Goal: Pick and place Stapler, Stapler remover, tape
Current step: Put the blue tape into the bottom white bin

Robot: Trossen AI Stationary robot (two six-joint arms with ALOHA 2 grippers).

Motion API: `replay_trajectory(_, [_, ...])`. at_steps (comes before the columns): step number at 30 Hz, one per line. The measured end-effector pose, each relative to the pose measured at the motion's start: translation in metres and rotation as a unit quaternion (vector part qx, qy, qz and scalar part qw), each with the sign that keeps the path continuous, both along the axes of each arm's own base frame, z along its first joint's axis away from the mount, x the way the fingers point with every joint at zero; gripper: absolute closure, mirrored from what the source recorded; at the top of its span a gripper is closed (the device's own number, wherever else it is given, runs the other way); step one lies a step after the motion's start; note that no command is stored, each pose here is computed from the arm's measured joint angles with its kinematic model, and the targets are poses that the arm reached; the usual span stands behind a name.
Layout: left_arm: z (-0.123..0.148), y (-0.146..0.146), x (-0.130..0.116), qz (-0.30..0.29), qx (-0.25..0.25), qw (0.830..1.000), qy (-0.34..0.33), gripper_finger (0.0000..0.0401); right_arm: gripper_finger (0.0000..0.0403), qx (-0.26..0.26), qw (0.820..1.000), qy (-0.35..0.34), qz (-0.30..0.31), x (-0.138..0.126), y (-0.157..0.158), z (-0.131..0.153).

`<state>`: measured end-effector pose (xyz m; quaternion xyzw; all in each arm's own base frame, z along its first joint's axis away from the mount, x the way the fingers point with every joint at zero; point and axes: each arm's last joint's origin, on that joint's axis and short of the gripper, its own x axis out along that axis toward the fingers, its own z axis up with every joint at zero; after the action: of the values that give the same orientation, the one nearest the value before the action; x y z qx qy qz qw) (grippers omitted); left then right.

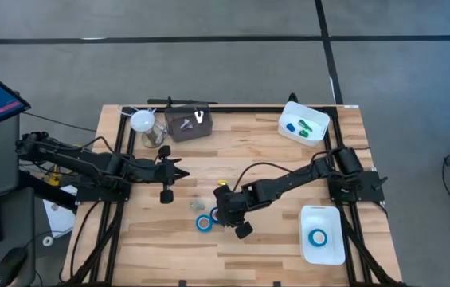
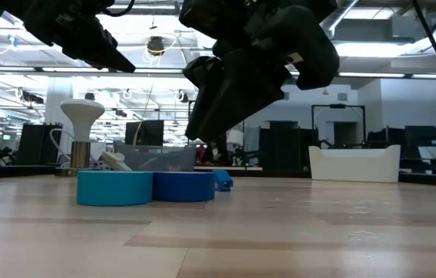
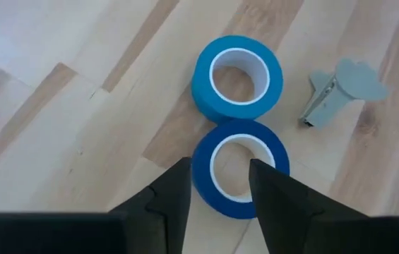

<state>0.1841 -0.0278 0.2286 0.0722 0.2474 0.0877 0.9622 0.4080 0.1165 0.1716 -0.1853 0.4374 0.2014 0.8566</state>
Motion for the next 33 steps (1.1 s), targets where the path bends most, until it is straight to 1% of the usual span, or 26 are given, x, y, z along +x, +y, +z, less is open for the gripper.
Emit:
replay_trajectory(3, [0.0, 0.0, 0.0, 0.0, 0.0, 1.0, 0.0, 0.0398, 0.0268, 0.002, 1.0, 0.005, -0.003, 0.004, 0.0, -0.011])
replay_trajectory(5, [0.0, 0.0, 0.0, 0.0, 0.0, 1.0, 0.0, 0.0398, 0.0268, -0.007, 0.999, 0.033, -0.004, 0.001, -0.001, -0.021])
replay_trajectory(7, [0.0, 0.0, 0.0, 0.0, 0.0, 1.0, 0.0, 0.0398, 0.0269, 0.0, 1.0, 0.022, -0.002, 0.008, 0.001, -0.027])
replay_trajectory(9, [0.0, 0.0, 0.0, 0.0, 0.0, 1.0, 0.0, 0.0398, 0.027, -0.006, 0.999, 0.04, -0.002, 0.005, 0.0, -0.034])
replay_trajectory(12, [0.0, 0.0, 0.0, 0.002, -0.003, 1.0, 0.002, 0.0398, 0.0275, -0.008, 0.999, 0.036, -0.004, 0.009, 0.001, -0.042])
replay_trajectory(15, [-0.001, 0.0, 0.0, 0.002, -0.003, 1.0, 0.004, 0.0398, 0.029, -0.011, 0.999, 0.04, -0.005, 0.008, 0.001, -0.042])
replay_trajectory(17, [-0.001, 0.0, 0.0, 0.002, -0.003, 1.0, 0.003, 0.0398, 0.0311, -0.015, 0.999, 0.041, -0.01, 0.009, -0.001, -0.043])
replay_trajectory(21, [-0.001, 0.0, 0.0, 0.002, -0.003, 1.0, 0.004, 0.0398, 0.0374, -0.016, 0.999, 0.047, -0.015, 0.006, -0.006, -0.036])
replay_trajectory(22, [-0.001, 0.0, 0.0, 0.002, -0.002, 1.0, 0.004, 0.0398, 0.0379, -0.016, 0.999, 0.047, -0.015, 0.005, -0.007, -0.034])
replay_trajectory(26, [-0.001, 0.0, 0.0, 0.003, -0.004, 1.0, 0.004, 0.0398, 0.0376, -0.036, 0.998, 0.043, -0.028, -0.003, -0.01, -0.012])
replay_trajectory(28, [-0.001, 0.0, 0.0, 0.004, -0.006, 1.0, 0.003, 0.0398, 0.0376, -0.049, 0.997, 0.047, -0.048, -0.009, -0.013, 0.0])
replay_trajectory(31, [-0.001, 0.0, 0.0, 0.004, -0.007, 1.0, 0.003, 0.0398, 0.0378, -0.049, 0.994, 0.057, -0.076, -0.021, -0.018, 0.022])
replay_trajectory(33, [-0.001, 0.0, 0.0, 0.005, -0.007, 1.0, 0.003, 0.0398, 0.0378, -0.045, 0.993, 0.052, -0.098, -0.029, -0.022, 0.041])
